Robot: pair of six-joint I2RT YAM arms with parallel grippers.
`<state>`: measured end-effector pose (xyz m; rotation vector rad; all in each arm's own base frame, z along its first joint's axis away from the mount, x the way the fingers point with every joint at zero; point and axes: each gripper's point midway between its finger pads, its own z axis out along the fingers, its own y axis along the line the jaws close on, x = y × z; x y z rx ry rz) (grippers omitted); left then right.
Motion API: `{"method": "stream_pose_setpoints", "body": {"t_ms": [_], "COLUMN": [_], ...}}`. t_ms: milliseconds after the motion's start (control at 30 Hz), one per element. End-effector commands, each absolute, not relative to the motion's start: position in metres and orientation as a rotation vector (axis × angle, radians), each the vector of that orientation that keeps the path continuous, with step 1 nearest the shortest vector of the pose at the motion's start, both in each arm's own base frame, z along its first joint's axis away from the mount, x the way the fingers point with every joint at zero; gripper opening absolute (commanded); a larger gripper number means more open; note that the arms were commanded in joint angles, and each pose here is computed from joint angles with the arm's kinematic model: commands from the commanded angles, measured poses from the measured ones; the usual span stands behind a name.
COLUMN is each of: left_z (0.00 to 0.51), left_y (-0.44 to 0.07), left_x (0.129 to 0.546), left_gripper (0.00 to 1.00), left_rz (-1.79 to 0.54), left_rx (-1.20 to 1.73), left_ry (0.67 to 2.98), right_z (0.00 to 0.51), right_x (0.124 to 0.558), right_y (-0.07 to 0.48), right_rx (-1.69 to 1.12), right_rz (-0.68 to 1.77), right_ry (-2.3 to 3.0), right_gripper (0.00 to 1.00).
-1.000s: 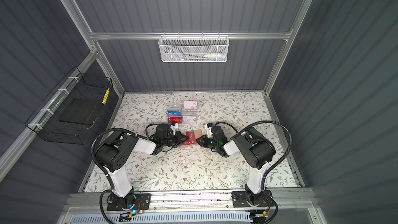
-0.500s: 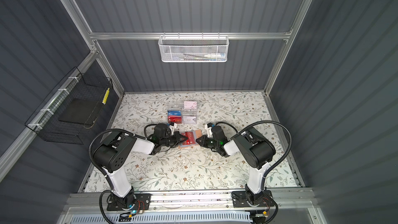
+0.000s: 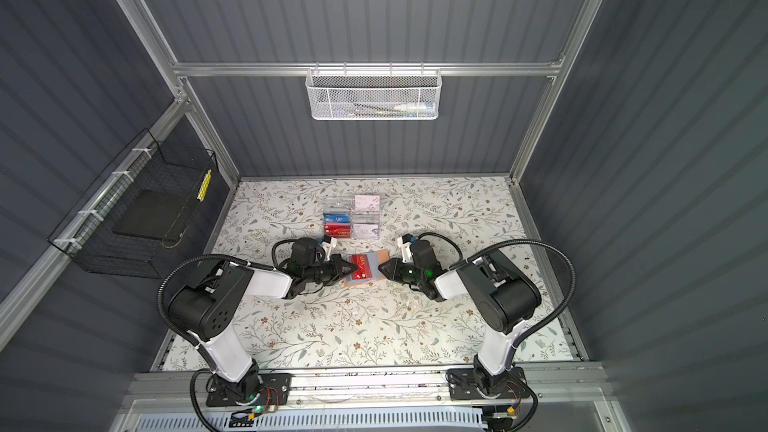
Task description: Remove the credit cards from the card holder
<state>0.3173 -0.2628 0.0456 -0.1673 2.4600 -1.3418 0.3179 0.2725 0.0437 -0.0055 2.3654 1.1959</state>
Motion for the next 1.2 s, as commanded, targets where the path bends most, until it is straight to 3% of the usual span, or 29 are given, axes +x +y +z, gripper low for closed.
{"method": "stream_pose_setpoints", "body": {"t_ms": [0,400,700,900,1167], "left_z": [0.021,0.052,0.071,0.091,0.129], "left_y": [-0.246,-0.248,-0.243,-0.234,-0.227], "left_x": [0.303,0.304,0.309,0.317,0.331], "left_gripper": [0.00,0.00,0.00,0.00,0.00], "left_rz": [-1.240,-1.237,-1.137,-1.018,-0.906], "left_rx": [-0.201,-0.078,0.038,0.121,0.188], "left_ry": [2.582,2.563,2.593,2.598,2.555], "right_z": [0.050,0.074,0.095,0.110,0.135], "right_x": [0.317,0.312,0.310,0.304,0.299], "right_y": [0.268,0.264,0.260,0.258,0.253], "right_rx": [-0.031,-0.059,-0.073,-0.082,-0.085], "right_rz": [1.164,1.155,1.140,1.132,1.069], "right_ry": [2.364,2.328,2.295,2.280,2.268], "right_gripper": [0.33,0.53,0.74,0.98,0.99]}}
